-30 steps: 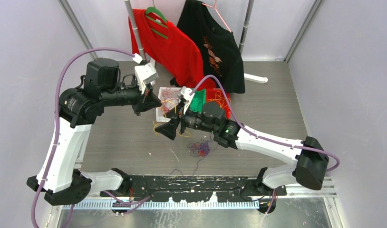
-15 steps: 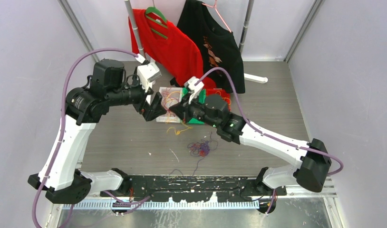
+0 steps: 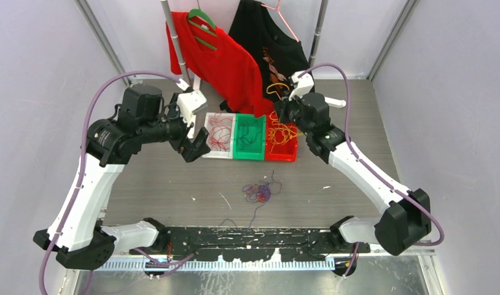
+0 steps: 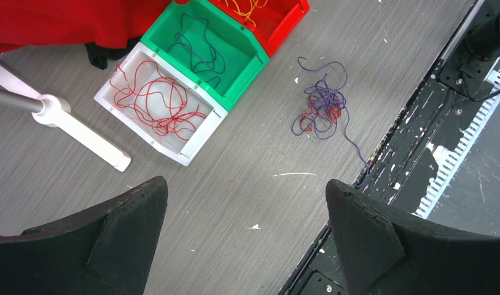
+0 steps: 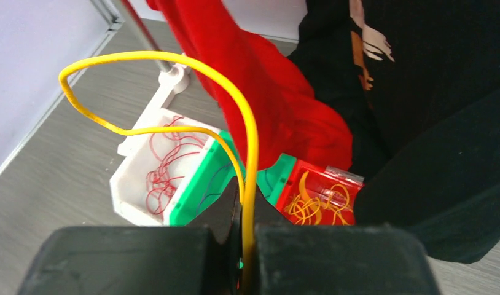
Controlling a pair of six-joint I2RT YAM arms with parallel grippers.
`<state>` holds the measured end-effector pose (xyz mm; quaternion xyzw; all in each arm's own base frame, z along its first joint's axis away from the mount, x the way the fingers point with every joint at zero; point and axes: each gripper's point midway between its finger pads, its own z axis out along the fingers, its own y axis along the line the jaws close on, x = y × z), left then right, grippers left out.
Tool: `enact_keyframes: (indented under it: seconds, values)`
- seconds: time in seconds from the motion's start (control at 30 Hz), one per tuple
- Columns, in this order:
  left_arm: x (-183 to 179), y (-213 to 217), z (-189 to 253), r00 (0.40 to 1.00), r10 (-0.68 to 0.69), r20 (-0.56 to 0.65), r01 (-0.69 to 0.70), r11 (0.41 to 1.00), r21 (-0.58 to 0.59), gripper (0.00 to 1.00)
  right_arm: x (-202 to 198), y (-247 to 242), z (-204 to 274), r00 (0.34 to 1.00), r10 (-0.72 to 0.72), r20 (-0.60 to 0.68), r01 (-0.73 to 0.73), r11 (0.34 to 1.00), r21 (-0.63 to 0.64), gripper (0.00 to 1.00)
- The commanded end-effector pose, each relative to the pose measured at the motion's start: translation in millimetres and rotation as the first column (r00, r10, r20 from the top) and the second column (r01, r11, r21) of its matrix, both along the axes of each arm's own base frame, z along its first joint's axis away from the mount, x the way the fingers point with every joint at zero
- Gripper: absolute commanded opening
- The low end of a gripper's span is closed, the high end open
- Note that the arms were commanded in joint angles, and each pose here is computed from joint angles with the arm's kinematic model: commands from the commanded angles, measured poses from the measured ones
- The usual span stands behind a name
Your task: Untangle the cables
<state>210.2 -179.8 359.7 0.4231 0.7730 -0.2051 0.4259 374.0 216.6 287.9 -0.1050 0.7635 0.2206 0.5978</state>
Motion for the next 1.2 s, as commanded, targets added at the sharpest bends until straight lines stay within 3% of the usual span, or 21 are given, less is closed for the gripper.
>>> enact_keyframes:
  seconds: [0.0, 0.2, 0.43, 0.8, 1.0, 1.07, 1.17]
  values:
    - [-2.3, 4.6, 6.9, 0.999, -0.007, 0.052, 0.007, 1.000, -0.004, 1.00, 30.1, -9.6, 12.9, 0.995, -0.070, 0.070, 0.070, 0.998, 0.003, 0.01]
    - [-3.6, 7.2, 3.2, 0.998, -0.013, 0.061, 0.012, 1.000, 0.010, 0.99, 52.3, -18.6, -14.4, 0.987, -0.152, 0.061, 0.153, 0.988, -0.015, 0.01]
    - [-6.9, 9.4, 1.9, 0.998, -0.019, 0.063, 0.018, 1.000, 0.018, 0.99, 63.7, -30.9, -61.6, 0.975, -0.220, 0.009, 0.220, 0.968, -0.123, 0.01]
    - [-5.7, 9.4, 3.4, 0.997, -0.030, 0.075, 0.028, 0.999, 0.026, 0.99, 65.4, -21.8, -141.5, 0.958, -0.198, -0.209, 0.141, 0.956, -0.259, 0.01]
    - [-5.4, 9.6, 1.5, 0.997, -0.035, 0.071, 0.032, 0.999, 0.034, 0.99, 69.7, -19.4, -158.2, 0.936, -0.206, -0.285, 0.109, 0.941, -0.321, 0.03]
    - [-4.6, 9.8, -0.1, 0.997, -0.037, 0.069, 0.034, 0.999, 0.041, 0.99, 70.3, -20.7, -158.6, 0.931, -0.209, -0.299, 0.100, 0.934, -0.344, 0.07]
    - [-3.0, 9.4, 0.3, 0.997, -0.037, 0.070, 0.034, 0.999, 0.040, 0.99, 69.0, -24.4, -159.0, 0.918, -0.229, -0.323, 0.097, 0.922, -0.375, 0.27]
